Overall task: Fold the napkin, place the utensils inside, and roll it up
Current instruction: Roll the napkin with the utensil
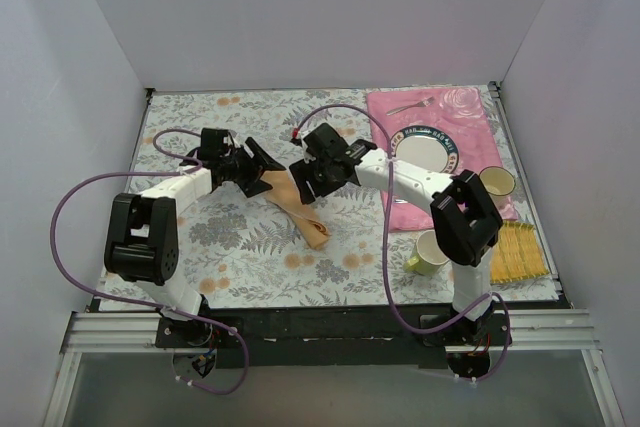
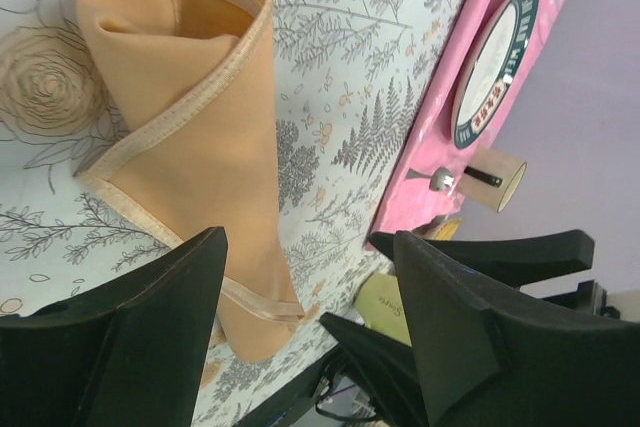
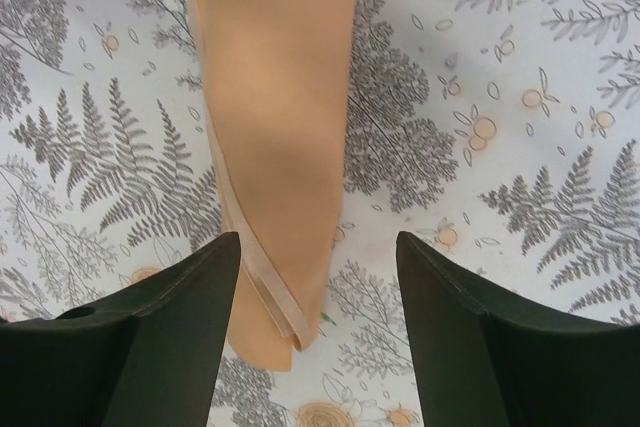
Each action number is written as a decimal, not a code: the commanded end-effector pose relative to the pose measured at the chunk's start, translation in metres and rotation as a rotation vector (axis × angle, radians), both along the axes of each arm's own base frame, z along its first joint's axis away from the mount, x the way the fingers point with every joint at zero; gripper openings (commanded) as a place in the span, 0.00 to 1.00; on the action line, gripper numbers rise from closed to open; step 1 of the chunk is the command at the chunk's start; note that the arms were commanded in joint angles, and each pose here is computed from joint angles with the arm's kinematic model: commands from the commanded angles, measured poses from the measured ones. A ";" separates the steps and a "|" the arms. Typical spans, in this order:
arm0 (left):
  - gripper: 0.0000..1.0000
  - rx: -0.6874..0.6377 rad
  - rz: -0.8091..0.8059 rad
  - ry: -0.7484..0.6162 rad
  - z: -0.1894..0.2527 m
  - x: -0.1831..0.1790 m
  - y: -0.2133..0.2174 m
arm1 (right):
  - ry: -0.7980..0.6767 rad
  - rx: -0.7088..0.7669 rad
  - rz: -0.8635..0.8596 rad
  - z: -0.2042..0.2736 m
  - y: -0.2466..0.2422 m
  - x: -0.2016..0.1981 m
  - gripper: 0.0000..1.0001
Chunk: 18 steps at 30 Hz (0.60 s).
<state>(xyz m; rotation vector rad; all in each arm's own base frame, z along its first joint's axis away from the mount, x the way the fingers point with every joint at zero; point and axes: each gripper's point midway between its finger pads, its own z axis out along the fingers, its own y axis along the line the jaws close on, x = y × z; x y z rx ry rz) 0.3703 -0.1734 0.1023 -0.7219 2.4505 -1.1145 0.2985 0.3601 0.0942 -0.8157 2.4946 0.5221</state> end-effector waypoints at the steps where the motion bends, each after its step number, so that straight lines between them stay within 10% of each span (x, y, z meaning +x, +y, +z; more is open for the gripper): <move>1: 0.68 0.015 0.103 -0.081 0.033 0.010 0.020 | -0.064 0.033 -0.030 0.000 0.033 0.012 0.73; 18: 0.73 0.013 0.161 -0.078 0.032 0.007 0.045 | -0.205 -0.108 -0.042 -0.040 0.067 0.027 0.70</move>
